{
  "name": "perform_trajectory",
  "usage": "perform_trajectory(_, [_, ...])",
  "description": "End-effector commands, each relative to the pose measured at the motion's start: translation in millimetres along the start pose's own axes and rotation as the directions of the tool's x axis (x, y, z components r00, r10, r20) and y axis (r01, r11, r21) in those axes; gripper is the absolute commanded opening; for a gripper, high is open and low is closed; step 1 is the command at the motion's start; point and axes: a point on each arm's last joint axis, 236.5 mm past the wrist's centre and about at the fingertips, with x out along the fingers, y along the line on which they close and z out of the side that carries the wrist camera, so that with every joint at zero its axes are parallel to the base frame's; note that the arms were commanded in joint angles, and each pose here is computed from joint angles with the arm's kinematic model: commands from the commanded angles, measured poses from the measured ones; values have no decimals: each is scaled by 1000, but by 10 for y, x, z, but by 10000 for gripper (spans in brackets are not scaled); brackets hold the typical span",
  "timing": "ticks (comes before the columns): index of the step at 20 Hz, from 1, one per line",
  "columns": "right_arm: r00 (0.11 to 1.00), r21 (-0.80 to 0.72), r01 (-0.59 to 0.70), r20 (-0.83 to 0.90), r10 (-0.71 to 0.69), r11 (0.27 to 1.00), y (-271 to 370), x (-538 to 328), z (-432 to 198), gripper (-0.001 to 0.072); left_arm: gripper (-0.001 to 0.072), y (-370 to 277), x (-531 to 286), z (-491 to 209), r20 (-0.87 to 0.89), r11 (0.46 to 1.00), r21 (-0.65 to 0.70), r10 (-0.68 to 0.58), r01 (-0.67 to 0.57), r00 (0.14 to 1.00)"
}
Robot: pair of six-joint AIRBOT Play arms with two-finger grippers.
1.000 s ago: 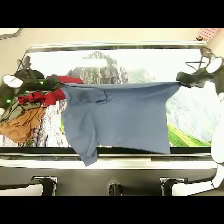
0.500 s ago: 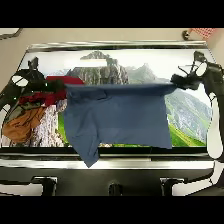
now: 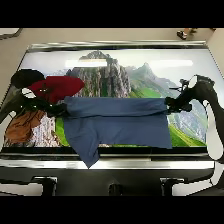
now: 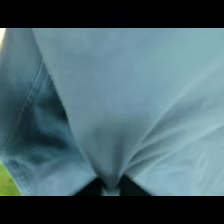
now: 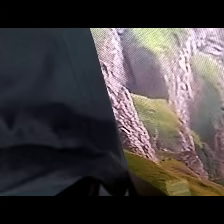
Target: Fold the shirts.
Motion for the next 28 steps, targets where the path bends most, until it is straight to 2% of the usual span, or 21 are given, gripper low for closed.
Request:
perform_trajectory(1, [1000, 16, -17, -7, 17, 1000, 16, -55, -45, 389, 455, -1, -29, -126, -54, 999, -39, -21, 19, 998])
perform_trajectory(3, [1000, 26, -17, -18, 18, 1000, -146, -272, -88, 404, 458, 42, -217, -156, -67, 998, -56, -35, 31, 997])
perform_trajectory(4, [999, 53, -18, -49, 20, 998, -287, -356, -183, 435, 455, 81, -298, -211, -76, 997, -71, -41, 36, 996])
perform_trajectory(8, [965, 180, -26, -251, 72, 983, -687, -347, -845, 447, 455, 167, -236, -762, -126, 993, -111, -57, 43, 990])
perform_trajectory(10, [964, 190, -29, -256, 78, 981, -683, -151, -1099, 451, 455, 218, 11, -1207, -146, 989, -143, -66, 44, 987])
perform_trajectory(12, [965, 190, -76, -231, 120, 979, -580, -16, -1220, 455, 455, 153, 201, -1530, -136, 982, -160, -121, 99, 983])
perform_trajectory(13, [965, 190, -96, -225, 139, 977, -535, 22, -1262, 489, 455, 110, 275, -1632, -129, 976, -180, -150, 125, 980])
perform_trajectory(14, [964, 186, -103, -223, 144, 977, -521, 38, -1292, 494, 455, 64, 334, -1714, -132, 970, -190, -177, 150, 975])
perform_trajectory(19, [961, 151, -111, -235, 145, 982, -516, 18, -1340, 513, 453, -12, 561, -1778, -112, 970, -190, -173, 149, 979])
perform_trajectory(20, [960, 139, -114, -241, 146, 984, -513, 20, -1374, 566, 452, -15, 589, -1734, -93, 970, -200, -160, 139, 983])
perform_trajectory(21, [958, 133, -114, -248, 144, 985, -515, 39, -1428, 570, 424, -7, 621, -1692, -75, 970, -211, -142, 124, 987])
perform_trajectory(22, [956, 134, -106, -258, 137, 985, -531, 77, -1497, 570, 351, -8, 644, -1662, -62, 971, -210, -130, 114, 990])
perform_trajectory(24, [952, 145, -105, -271, 142, 984, -525, 187, -1618, 570, 113, -19, 675, -1631, -48, 973, -207, -115, 103, 992])
perform_trajectory(25, [949, 149, -108, -279, 147, 983, -516, 234, -1662, 570, 30, -24, 677, -1634, -50, 974, -202, -115, 103, 992])
perform_trajectory(28, [954, 137, -101, -266, 135, 985, -547, 310, -1665, 568, 29, -30, 672, -1650, -56, 974, -201, -119, 105, 991])
